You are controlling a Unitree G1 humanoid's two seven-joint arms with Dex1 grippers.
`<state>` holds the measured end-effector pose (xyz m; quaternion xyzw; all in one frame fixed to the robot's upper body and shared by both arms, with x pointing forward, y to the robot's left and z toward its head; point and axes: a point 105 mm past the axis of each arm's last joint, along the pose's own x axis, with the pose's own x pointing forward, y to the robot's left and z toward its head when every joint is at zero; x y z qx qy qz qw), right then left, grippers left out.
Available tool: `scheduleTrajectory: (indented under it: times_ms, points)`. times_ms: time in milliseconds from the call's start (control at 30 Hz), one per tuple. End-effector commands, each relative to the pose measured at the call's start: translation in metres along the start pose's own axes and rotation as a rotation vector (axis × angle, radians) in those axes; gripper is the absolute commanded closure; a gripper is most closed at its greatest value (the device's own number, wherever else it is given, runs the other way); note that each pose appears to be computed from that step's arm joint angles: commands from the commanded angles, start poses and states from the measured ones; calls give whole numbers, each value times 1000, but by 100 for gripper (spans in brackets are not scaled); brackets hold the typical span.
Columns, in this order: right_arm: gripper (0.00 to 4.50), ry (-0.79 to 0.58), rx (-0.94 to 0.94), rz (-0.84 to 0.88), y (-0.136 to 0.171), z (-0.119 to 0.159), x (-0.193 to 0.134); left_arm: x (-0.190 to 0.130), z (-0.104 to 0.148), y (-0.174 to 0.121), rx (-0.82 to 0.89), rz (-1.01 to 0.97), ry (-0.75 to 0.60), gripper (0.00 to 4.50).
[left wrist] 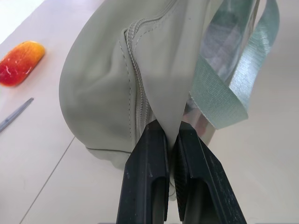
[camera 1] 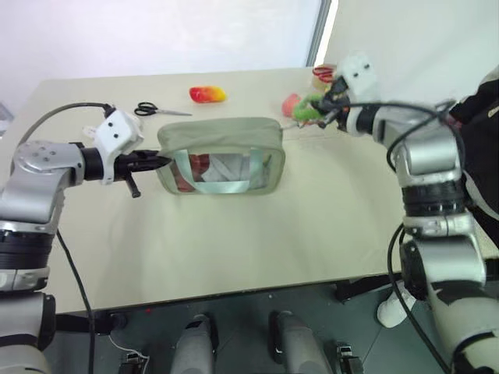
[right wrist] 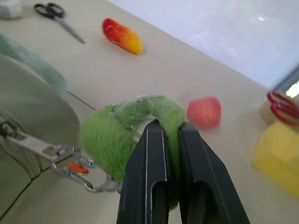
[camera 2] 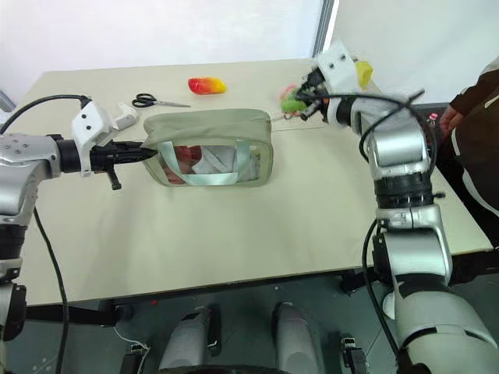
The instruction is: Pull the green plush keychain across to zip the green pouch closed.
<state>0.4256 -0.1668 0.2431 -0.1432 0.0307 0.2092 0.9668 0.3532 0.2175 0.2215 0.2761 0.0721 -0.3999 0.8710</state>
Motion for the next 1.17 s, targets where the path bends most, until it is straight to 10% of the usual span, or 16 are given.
scheduleTrajectory:
  times_ms: [33,333,467,533,800,867,1167]
  points:
    - [446,14,193,-84,2,-34,7,-3,-11,8,-35,44,46,450]
    - [446,165,360,18,87,-117,31,-2,-10,8,-29,37,48,450]
    - [446,171,282,49,84,-117,25,-4,-12,8,-36,43,54,450]
    - [369,112,265,65,66,-95,19,-4,-10,9,-45,51,42,450]
    - [0,14,86,412,29,6,-55,-23,9,21,-165,39,-47,88]
    - [0,11,81,532,38,30,-79,-34,17,21,-227,16,-94,4]
    - [0,29,26,600,60,51,-101,-70,32,28,-332,72,-152,4]
